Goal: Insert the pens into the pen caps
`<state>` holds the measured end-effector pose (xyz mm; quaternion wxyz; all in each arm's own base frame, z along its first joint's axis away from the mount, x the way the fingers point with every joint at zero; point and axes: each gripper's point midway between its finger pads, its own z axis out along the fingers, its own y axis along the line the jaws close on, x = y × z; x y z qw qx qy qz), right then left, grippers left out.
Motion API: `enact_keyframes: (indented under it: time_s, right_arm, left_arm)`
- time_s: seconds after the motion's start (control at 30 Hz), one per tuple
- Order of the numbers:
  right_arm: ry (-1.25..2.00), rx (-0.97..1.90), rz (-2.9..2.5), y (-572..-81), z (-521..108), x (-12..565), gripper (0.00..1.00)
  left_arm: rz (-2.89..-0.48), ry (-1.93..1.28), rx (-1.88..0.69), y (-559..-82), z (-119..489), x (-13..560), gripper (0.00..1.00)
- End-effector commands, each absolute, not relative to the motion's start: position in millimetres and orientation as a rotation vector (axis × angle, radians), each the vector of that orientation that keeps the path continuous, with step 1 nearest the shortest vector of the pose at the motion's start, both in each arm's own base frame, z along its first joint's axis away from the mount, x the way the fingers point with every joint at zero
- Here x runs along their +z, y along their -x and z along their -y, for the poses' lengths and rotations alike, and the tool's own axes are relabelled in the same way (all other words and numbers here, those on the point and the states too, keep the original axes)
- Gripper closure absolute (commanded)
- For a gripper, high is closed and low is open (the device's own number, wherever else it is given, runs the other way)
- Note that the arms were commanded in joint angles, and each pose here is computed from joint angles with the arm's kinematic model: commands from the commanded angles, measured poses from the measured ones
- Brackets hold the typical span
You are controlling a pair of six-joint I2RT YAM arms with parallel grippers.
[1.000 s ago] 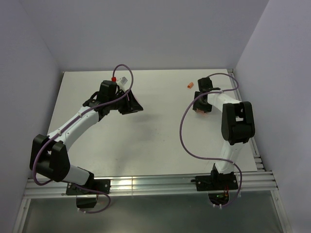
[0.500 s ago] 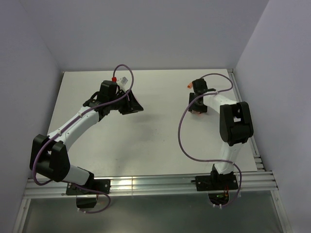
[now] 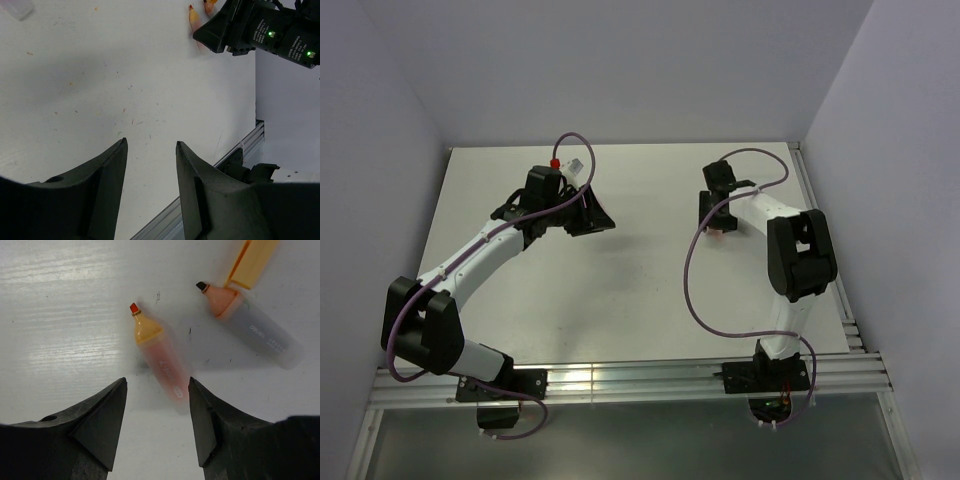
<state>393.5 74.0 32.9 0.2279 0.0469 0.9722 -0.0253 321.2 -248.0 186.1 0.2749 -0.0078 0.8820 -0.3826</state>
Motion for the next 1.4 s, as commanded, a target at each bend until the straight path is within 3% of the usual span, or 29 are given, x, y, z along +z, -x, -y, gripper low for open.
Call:
enact_keyframes:
  time_s: [0.0,0.93,1.23,1.37]
  right_arm:
    - [-0.115,-0.123,-2.582,-412.9,-65.8,71.5,0.40]
    - [-0.032,-0.108,-2.723,-422.6,-66.1,24.7,0.46]
    - [-0.031,-0.069,-2.758,-416.6,-70.1,18.5,0.58]
    - [-0.056,-0.034,-2.774,-408.8,-73.8,16.6,0.73]
  left_arm:
    - [-2.317,-0.013,-1.045,-322.2,250.2,199.2,0.51]
    - [-2.340,-0.007,-1.036,-324.1,251.1,191.8,0.51]
    - [-2.343,0.004,-1.029,-326.0,250.9,190.8,0.51]
    - [-2.341,0.004,-1.056,-324.8,253.8,192.0,0.50]
